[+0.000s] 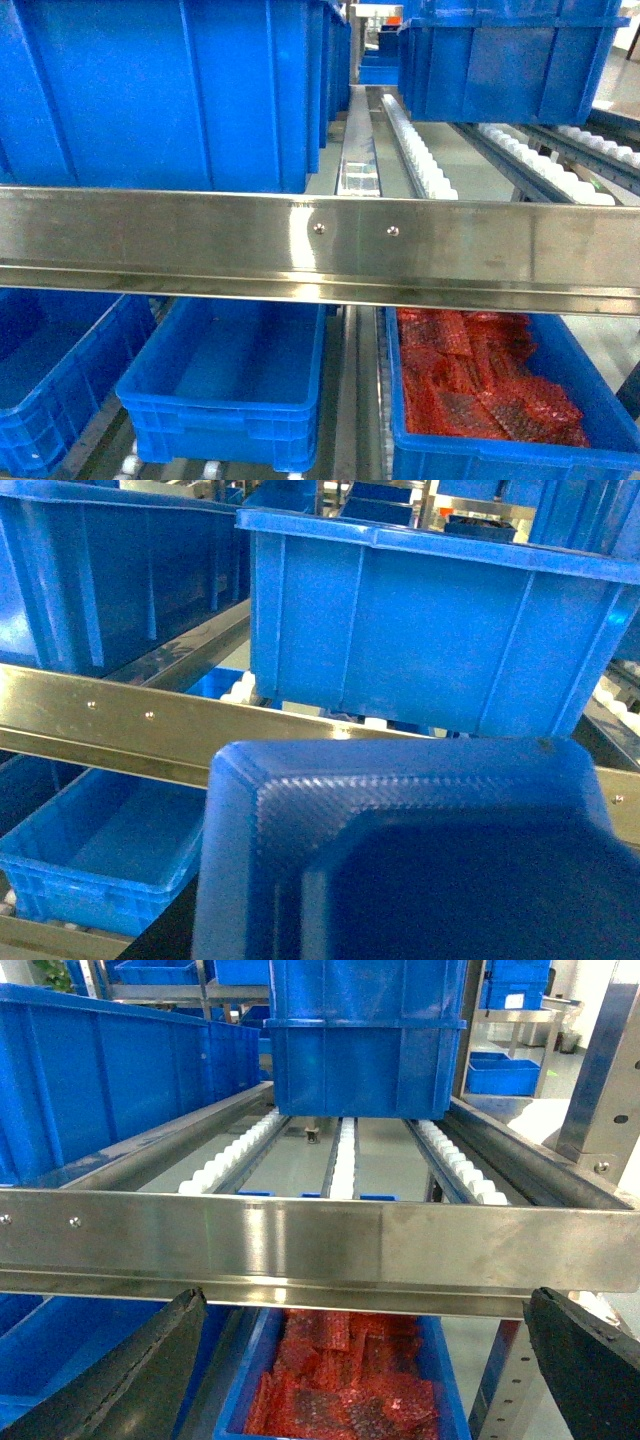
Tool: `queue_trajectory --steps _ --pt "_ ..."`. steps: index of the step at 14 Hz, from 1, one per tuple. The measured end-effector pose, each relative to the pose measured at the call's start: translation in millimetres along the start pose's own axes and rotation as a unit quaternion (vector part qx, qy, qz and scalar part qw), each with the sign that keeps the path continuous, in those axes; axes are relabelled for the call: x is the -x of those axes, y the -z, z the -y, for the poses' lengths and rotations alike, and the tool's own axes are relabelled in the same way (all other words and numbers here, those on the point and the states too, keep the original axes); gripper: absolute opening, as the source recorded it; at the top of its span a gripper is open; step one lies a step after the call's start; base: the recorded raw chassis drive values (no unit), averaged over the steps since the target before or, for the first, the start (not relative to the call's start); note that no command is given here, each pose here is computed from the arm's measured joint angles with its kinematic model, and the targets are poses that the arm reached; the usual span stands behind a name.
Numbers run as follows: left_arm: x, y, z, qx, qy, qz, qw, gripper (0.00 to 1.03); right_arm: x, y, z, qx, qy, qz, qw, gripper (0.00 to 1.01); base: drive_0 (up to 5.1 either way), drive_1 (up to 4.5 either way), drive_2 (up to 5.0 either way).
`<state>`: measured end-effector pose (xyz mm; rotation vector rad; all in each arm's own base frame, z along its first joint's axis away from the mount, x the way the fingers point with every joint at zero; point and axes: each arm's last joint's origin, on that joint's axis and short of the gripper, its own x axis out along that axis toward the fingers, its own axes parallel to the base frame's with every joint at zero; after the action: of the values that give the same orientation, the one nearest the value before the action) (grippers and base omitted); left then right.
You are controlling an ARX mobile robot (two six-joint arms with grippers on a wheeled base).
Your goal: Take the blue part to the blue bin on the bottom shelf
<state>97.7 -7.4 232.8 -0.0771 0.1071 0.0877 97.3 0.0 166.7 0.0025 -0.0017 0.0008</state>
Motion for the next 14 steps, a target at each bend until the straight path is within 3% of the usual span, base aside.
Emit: queue_trajectory --steps 14 --pt "0.0 -0.2 0.0 0.000 0.000 0.001 1.0000 0.43 0.0 -0.2 0.0 0.000 0.000 0.001 1.0000 0.98 0.0 0.00 0.0"
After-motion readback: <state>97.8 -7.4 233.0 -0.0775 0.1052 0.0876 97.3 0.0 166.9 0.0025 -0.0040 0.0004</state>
